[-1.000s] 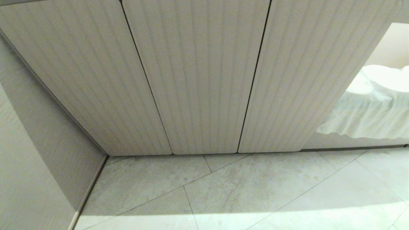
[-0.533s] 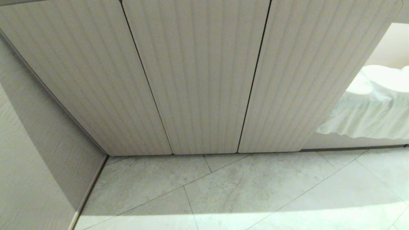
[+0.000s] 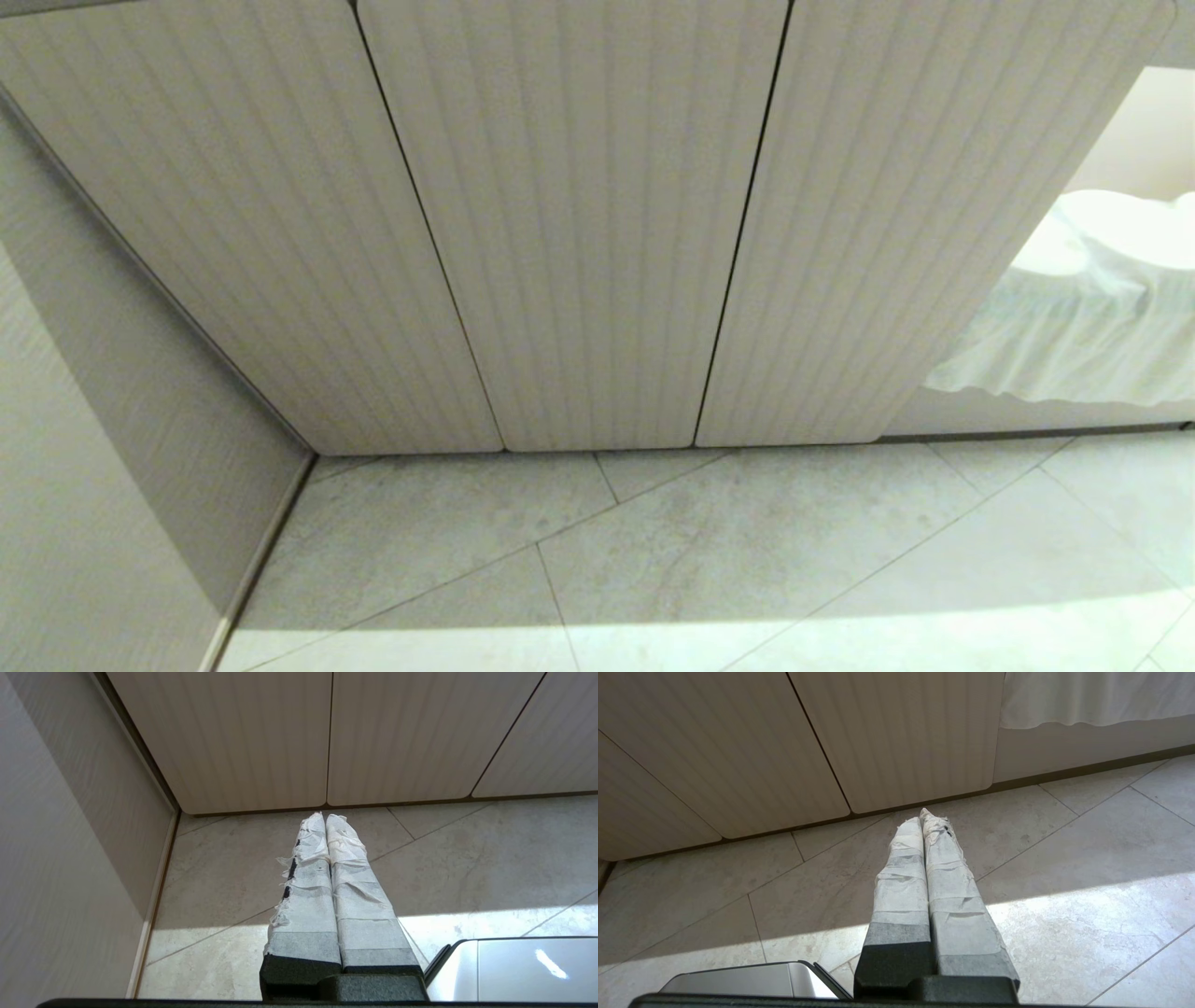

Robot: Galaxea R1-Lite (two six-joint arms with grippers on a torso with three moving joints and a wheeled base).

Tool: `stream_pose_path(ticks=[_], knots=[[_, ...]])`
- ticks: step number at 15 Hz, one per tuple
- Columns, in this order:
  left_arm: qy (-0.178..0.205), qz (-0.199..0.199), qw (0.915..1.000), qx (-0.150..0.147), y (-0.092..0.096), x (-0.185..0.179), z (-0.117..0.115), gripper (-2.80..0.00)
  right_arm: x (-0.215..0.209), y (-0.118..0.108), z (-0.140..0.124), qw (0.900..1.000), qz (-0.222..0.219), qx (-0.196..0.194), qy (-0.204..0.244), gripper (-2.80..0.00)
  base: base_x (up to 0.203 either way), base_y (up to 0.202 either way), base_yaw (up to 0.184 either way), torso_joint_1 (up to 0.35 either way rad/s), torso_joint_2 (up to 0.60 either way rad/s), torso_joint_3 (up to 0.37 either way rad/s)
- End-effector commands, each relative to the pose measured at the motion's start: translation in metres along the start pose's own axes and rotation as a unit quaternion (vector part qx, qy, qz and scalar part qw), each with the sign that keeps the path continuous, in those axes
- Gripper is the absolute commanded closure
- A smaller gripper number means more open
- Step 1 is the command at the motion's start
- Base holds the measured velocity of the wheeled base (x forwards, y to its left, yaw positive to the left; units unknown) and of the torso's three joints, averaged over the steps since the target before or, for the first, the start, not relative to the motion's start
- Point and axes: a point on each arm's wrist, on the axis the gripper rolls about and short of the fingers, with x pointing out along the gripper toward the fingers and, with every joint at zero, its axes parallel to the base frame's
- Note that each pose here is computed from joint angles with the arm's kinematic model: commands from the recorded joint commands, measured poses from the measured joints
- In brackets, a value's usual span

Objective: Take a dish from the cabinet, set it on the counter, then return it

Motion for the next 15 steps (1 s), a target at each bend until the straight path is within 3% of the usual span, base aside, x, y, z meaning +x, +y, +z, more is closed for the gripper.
stream_pose_path(ticks=[1, 15], knots=[[0.000, 0.000, 1.0000, 0.000, 0.0000, 0.0000, 0.0000, 0.00, 0.0000, 0.0000, 0.0000, 1.000, 0.000, 0.001, 0.000, 0.00, 0.000, 0.000, 0.000, 0.000, 0.00, 0.000], [0.000, 0.000, 1.0000, 0.000, 0.0000, 0.0000, 0.0000, 0.00, 0.0000, 0.0000, 0.0000, 1.000, 0.000, 0.000, 0.000, 0.00, 0.000, 0.000, 0.000, 0.000, 0.00, 0.000]])
